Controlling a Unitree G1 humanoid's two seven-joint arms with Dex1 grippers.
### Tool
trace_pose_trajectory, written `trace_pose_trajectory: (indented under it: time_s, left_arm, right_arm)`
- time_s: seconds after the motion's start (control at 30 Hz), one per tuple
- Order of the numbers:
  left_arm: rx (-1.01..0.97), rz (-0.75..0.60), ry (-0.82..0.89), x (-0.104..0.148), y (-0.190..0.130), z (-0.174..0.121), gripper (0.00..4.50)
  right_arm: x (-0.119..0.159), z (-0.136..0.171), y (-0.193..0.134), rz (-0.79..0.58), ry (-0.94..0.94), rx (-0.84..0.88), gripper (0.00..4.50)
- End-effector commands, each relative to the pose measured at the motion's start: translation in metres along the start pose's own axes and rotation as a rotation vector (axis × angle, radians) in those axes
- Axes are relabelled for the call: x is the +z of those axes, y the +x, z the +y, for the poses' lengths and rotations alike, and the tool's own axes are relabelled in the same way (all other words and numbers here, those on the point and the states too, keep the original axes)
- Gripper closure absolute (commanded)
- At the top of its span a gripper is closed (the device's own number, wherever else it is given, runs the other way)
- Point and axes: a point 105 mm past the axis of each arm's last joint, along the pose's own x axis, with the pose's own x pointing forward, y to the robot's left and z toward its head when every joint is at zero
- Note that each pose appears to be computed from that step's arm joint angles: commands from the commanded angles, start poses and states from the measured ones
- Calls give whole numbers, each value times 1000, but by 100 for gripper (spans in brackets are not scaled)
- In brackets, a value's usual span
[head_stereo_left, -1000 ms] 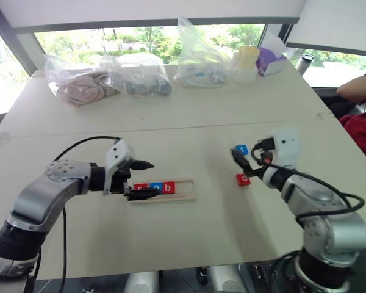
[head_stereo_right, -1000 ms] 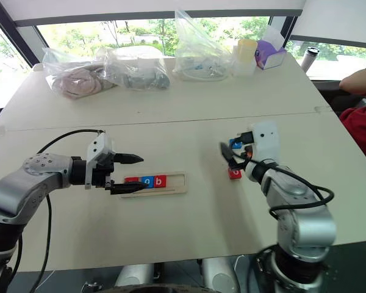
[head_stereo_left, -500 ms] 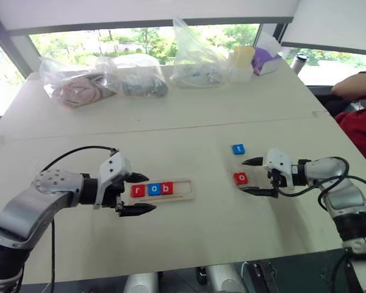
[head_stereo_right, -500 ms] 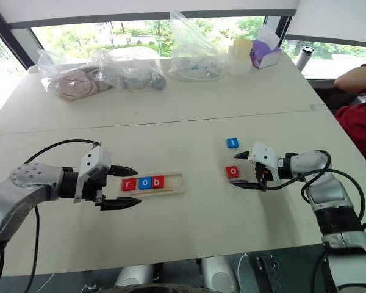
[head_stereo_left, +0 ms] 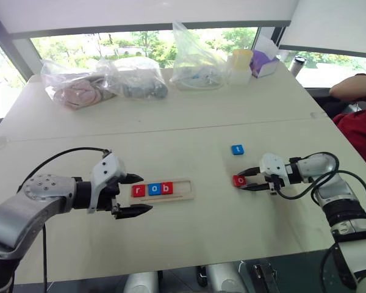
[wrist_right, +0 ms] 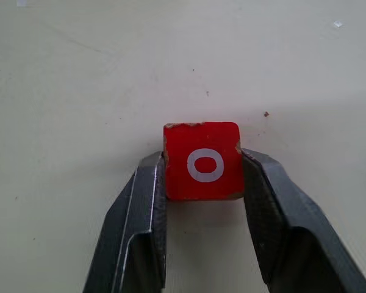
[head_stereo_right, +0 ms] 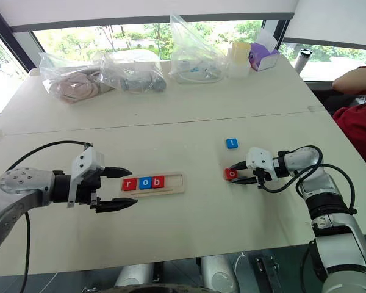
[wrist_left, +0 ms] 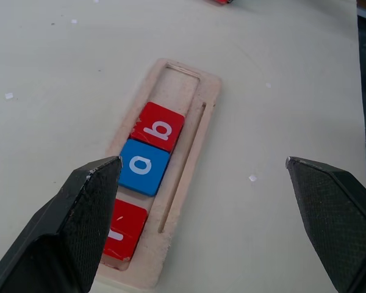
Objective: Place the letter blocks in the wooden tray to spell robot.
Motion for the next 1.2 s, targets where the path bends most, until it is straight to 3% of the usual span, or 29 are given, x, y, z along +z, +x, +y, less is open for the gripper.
trace_pose_trajectory:
  time_s: [0.03,0.13,0.2,0.3,0.53,1.2]
  left_arm:
    - [49,2,32,6,-15,7,0]
    - [83,42,15,-2,-28,13,0]
    - [89,80,6,-10,-34,13,0]
    - [101,89,5,-12,-39,13,0]
    - [111,64,2,-10,-32,11,0]
    - [116,31,-30,-14,-20,6,0]
  right_arm:
    - [33,-13,9,-86,54,-53,334]
    - [103,-5,31,-260,114,31,334]
    - [112,6,49,-217,13,47,334]
    - [111,10,80,-129,-40,20,334]
    - [113,24,108,-97,-50,68,334]
    - [111,25,117,-91,-55,63,334]
